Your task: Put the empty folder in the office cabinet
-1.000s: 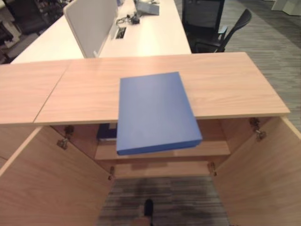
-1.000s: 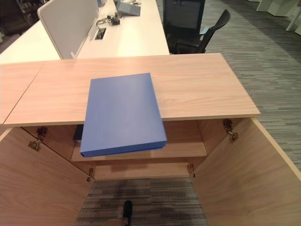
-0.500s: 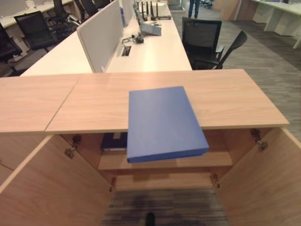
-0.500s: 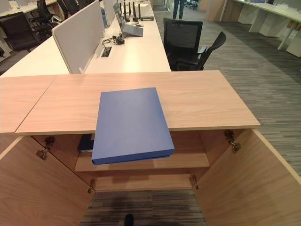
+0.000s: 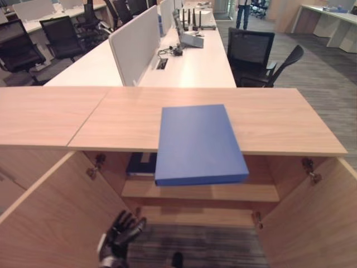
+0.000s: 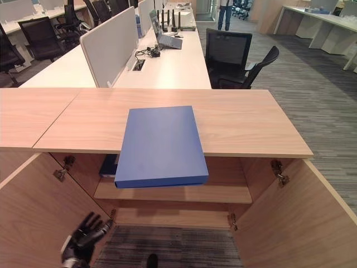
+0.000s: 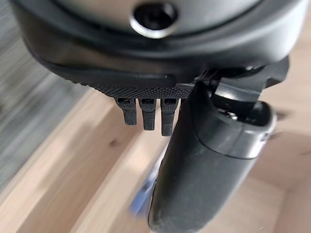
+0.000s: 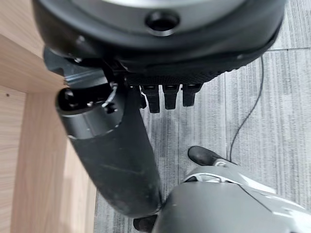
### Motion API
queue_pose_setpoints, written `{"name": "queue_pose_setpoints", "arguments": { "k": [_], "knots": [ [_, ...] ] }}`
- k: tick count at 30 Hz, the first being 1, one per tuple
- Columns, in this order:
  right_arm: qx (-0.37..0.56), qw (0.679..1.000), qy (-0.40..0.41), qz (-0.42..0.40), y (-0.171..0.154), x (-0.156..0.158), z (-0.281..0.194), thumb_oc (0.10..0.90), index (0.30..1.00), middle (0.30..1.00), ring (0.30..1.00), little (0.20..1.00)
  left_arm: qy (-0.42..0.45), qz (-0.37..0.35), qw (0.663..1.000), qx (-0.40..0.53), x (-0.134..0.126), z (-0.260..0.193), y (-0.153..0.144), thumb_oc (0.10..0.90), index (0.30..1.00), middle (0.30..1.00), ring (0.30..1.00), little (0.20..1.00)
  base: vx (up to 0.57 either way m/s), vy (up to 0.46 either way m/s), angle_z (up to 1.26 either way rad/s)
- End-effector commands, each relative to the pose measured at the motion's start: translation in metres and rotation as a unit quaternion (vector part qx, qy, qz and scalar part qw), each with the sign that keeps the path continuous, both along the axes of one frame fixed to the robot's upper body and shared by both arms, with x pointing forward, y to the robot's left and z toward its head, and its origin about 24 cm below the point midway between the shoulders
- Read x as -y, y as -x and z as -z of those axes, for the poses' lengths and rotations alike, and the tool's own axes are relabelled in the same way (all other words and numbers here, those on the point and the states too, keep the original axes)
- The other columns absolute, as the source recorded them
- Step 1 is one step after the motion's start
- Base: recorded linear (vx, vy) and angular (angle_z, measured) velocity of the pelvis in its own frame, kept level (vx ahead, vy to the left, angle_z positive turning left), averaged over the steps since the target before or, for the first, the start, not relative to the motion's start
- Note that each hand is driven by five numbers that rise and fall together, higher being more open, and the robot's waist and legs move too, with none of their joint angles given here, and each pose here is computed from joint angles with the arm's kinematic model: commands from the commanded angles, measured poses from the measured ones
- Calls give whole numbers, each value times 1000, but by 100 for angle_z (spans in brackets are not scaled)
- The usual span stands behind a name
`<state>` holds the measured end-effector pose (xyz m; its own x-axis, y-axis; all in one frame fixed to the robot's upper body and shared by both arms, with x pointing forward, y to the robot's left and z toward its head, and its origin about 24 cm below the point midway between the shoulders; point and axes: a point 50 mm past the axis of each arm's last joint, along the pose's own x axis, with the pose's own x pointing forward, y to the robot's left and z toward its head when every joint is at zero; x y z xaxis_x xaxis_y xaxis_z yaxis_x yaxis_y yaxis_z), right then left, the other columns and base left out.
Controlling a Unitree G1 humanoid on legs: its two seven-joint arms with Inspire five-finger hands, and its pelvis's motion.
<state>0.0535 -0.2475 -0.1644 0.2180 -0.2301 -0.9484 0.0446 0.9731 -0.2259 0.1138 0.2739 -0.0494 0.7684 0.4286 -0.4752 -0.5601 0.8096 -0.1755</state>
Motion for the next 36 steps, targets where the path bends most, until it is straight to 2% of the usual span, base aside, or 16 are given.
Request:
{"name": "queue_pose_setpoints", "arguments": {
  "k": [1,2,3,4,6,7,8,9,12,13,15,19,23,27,30,36],
  "knots": [
    [16,999,21,-38,-25,7,-5,800,900,900,900,900,-119,-17,989,82,-25,-43,-32,800,900,900,900,900,-30,-127,15],
    [18,998,21,-49,-28,3,-5,800,900,900,900,900,-163,-44,979,114,-31,-63,-43,800,900,900,900,900,-30,-126,16],
    [19,998,21,-49,-28,3,-5,800,900,900,900,900,-163,-45,979,114,-31,-63,-43,800,900,900,900,900,-13,-169,23],
    [25,998,22,-52,-31,1,-5,800,900,900,900,900,-237,-63,960,139,-37,-88,-51,800,900,900,900,900,10,-110,36],
    [31,998,25,-55,-32,-1,-5,800,900,900,900,900,-315,-75,932,160,-41,-114,-54,800,900,900,900,900,0,-91,38],
    [31,998,25,-55,-32,-1,-5,800,900,900,900,900,-316,-76,932,160,-40,-114,-54,800,900,900,900,900,9,-76,27],
    [33,997,27,-59,-31,-2,-5,800,900,900,900,900,-382,-91,903,175,-44,-135,-54,800,900,900,900,900,-11,-43,19],
    [34,997,27,-59,-31,-2,-5,800,900,900,900,900,-383,-91,902,175,-44,-136,-54,800,900,900,900,900,5,-69,17],
    [33,997,26,-62,-28,-7,-3,800,900,900,900,900,-449,-149,857,202,-49,-164,-53,800,900,900,900,900,6,-64,11],
    [33,997,26,-62,-28,-7,-3,800,900,900,900,900,-449,-149,857,202,-49,-164,-53,800,900,900,900,900,-14,-67,12],
    [36,997,24,-65,-30,-13,-2,800,900,900,900,900,-488,-177,824,227,-50,-184,-54,800,900,900,900,900,14,-57,5],
    [38,996,23,-74,-33,-15,-2,800,900,900,900,900,-561,-141,763,288,-41,-224,-61,800,900,900,900,900,11,-30,4],
    [33,996,19,-85,-33,-17,-1,800,900,900,900,900,-579,-113,731,345,-29,-250,-65,800,900,900,900,900,1,-3,3],
    [23,995,15,-97,-34,-17,0,800,900,900,900,900,-587,-56,691,418,-8,-280,-69,800,900,900,900,900,0,10,7],
    [21,995,9,-101,-33,-18,0,800,900,900,900,900,-598,-31,676,430,-1,-287,-71,800,900,900,900,900,0,16,-4],
    [41,993,21,-110,-48,-12,-5,800,900,900,900,900,-571,-26,680,460,8,-290,-78,800,900,900,900,900,-85,-5,4]
  ]
}}
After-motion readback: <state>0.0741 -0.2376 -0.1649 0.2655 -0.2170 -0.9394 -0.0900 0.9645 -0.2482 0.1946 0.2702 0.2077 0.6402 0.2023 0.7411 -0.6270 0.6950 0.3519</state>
